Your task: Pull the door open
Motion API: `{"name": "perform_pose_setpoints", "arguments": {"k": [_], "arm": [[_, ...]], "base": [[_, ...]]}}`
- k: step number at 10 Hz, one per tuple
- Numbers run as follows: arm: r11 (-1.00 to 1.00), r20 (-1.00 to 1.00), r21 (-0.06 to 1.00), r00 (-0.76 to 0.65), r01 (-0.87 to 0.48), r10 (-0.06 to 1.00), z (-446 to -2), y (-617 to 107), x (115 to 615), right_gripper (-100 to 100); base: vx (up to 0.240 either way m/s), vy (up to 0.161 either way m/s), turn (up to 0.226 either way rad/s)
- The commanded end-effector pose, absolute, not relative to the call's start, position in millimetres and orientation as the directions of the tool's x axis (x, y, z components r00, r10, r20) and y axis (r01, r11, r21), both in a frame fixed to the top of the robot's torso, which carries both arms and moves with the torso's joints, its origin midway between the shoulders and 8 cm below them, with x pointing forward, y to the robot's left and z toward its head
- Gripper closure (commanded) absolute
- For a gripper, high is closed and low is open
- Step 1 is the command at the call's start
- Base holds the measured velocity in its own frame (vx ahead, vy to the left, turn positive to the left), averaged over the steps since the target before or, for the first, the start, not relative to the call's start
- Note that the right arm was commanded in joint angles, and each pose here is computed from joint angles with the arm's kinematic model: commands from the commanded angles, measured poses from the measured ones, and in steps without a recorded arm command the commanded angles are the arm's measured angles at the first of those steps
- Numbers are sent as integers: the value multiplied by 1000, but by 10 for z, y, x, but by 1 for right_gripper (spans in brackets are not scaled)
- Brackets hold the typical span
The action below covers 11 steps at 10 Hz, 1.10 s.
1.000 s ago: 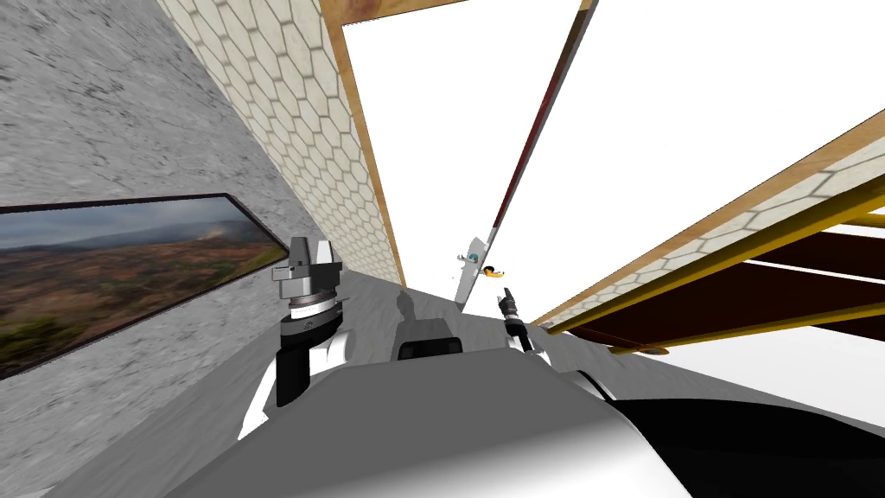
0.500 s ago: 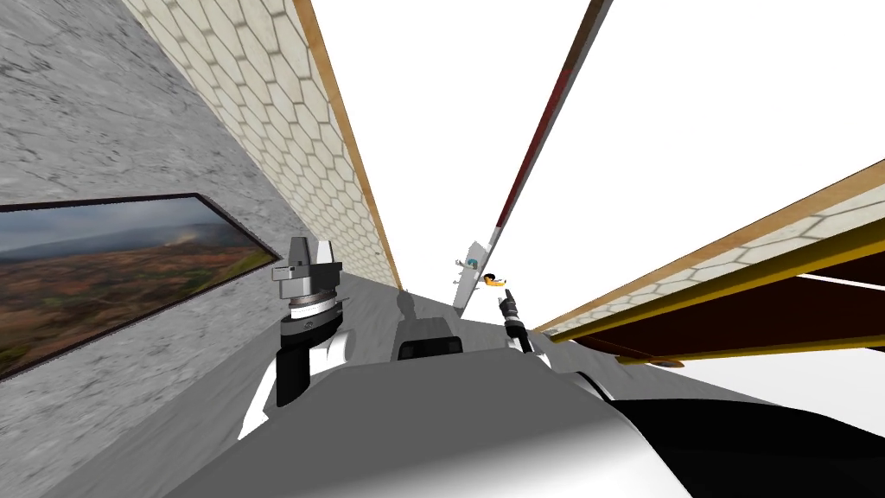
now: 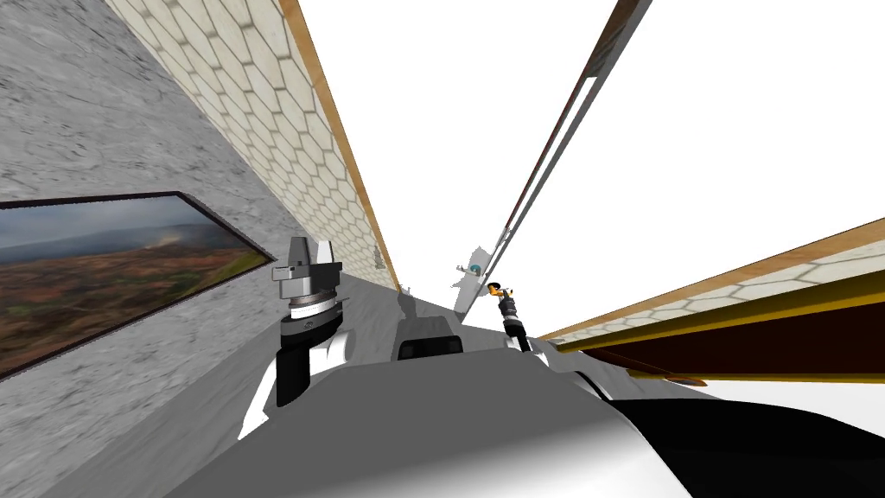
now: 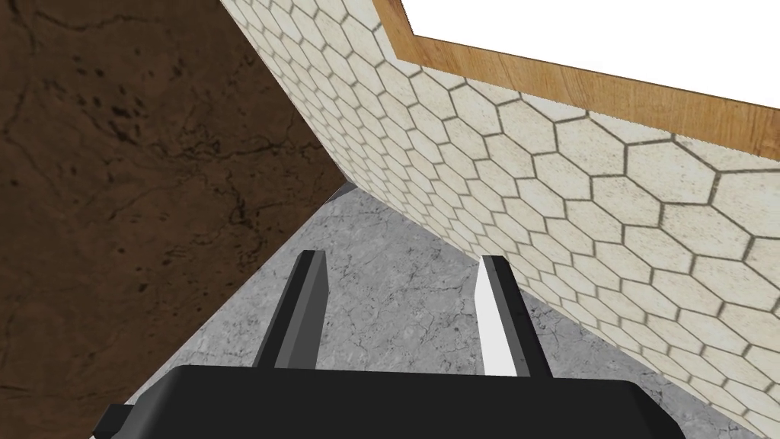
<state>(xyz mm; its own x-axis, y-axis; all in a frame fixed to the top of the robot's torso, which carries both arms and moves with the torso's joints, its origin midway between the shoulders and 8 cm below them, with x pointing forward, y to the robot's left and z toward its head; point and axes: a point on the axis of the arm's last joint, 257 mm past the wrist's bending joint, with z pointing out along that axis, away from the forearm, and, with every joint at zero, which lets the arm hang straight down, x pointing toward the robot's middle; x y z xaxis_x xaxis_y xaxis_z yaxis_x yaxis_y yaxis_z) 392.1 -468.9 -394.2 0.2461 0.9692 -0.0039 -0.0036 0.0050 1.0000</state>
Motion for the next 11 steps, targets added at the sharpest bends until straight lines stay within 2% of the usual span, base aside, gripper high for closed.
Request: {"name": "perform_pose_setpoints", "arguments": {"k": [1, 6, 11], "arm": [[5, -4, 1000, 247, -3, 969, -3945, -4691, 3916, 100], [5, -5, 1000, 223, -2, 975, -3943, -4658, 3908, 100], [3, -3, 1000, 117, -3, 993, -3917, -4489, 3877, 100]], "base": [[-27, -6, -5], [-31, -6, 17], [-221, -47, 108]]}}
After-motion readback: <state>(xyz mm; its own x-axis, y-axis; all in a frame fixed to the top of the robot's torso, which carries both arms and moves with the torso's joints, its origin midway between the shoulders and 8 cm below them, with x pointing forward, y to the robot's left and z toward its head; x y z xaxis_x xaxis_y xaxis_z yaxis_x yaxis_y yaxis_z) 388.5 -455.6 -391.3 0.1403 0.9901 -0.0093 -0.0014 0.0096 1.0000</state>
